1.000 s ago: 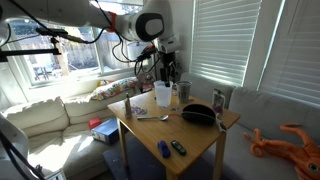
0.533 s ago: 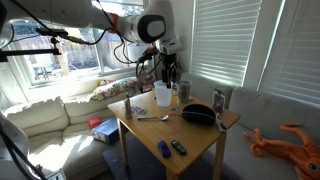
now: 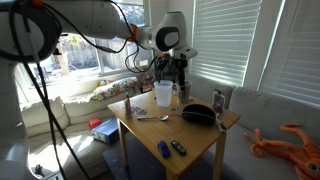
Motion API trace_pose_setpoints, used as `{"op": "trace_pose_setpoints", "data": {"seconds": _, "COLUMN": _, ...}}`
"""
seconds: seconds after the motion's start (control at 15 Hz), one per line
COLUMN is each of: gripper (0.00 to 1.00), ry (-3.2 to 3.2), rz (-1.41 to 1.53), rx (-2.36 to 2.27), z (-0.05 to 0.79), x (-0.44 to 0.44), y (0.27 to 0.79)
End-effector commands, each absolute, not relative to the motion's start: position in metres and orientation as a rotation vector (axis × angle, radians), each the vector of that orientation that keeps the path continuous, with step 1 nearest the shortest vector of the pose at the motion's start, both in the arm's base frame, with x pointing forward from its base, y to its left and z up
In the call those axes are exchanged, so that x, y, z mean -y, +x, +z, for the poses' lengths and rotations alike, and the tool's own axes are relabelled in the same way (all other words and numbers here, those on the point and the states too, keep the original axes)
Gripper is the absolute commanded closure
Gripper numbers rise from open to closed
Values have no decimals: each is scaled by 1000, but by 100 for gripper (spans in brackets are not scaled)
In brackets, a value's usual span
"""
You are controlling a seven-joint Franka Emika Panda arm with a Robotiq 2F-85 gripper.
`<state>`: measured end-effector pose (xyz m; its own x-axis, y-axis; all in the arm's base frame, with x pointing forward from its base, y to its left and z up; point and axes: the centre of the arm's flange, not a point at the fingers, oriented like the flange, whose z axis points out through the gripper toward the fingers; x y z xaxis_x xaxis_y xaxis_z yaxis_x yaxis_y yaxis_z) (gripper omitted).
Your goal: Remove the spoon from the transparent cup and put the silver cup inside the transparent cup, then put the spoon in the silver cup
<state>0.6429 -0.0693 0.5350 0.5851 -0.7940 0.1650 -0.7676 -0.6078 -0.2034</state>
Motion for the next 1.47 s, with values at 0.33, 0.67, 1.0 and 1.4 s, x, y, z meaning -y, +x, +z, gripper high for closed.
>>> {"op": "trace_pose_setpoints", "data": {"seconds": 0.33, "gripper": 0, "ry": -2670, "rz": -272, "rx": -1211, "z": 521, "x": 58, "y": 704}}
{"op": "trace_pose_setpoints", "data": {"seconds": 0.67, "gripper": 38, "ry": -2661, "rz": -223, "rx": -1244, "z": 502, "x": 53, "y": 721}}
{"op": "trace_pose_setpoints", "data": {"seconds": 1.0, "gripper": 73, "ry": -2671, "rz": -186, "rx": -1248, "z": 498, "x": 53, "y": 725}}
{"op": "trace_pose_setpoints", "data": {"seconds": 1.4, "gripper": 100, "ry": -2664, "rz": -170, "rx": -1265, "z": 512, "x": 55, "y": 721}}
